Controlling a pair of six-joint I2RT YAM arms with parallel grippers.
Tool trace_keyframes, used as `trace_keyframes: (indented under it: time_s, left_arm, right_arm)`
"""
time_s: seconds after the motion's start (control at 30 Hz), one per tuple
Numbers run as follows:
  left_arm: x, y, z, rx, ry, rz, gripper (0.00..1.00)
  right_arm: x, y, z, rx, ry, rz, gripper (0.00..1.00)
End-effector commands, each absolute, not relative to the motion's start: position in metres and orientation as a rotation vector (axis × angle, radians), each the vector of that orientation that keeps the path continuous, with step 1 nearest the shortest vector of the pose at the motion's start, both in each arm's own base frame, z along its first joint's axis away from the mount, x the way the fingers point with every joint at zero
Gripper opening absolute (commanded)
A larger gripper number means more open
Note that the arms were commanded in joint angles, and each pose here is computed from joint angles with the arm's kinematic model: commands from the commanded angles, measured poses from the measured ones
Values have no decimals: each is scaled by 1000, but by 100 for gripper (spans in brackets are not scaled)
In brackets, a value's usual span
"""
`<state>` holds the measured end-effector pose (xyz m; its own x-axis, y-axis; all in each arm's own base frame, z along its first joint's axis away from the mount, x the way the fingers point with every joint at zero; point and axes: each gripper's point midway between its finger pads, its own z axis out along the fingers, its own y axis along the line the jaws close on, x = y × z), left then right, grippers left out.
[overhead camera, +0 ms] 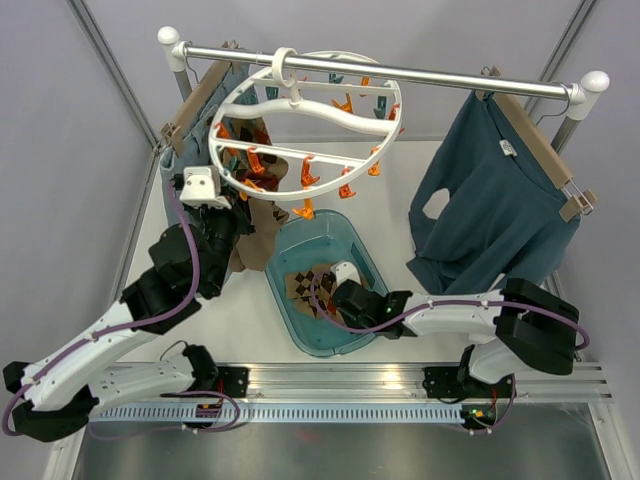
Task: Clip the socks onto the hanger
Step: Pick up the sock from the bin.
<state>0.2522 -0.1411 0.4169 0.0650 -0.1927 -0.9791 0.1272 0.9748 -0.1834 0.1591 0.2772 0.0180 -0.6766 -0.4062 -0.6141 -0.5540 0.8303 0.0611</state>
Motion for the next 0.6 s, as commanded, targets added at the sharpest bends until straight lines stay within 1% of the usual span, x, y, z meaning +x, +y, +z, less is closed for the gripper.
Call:
trace_keyframes:
  time_s: [0.0,0.13,0.27,0.47,0.57]
  left_arm:
    - [251,-143,419,-62,1483,-287,19]
    - [246,-149,419,-23,1489,-336,22]
    - [232,-162,422,65,1469,-449,23]
    - [212,-166,425,153,1390,-570,26]
    - [201,-168,430,204,1345,-619,26]
  right_arm:
    - [164,285,31,-666,2379,344,17]
    - [167,280,60,-648,2341,334,11]
    - [170,284,110,-609,2262,409,7]
    - [169,285,175,-576,2179,511,0]
    - [167,287,204,-577,2143,561,0]
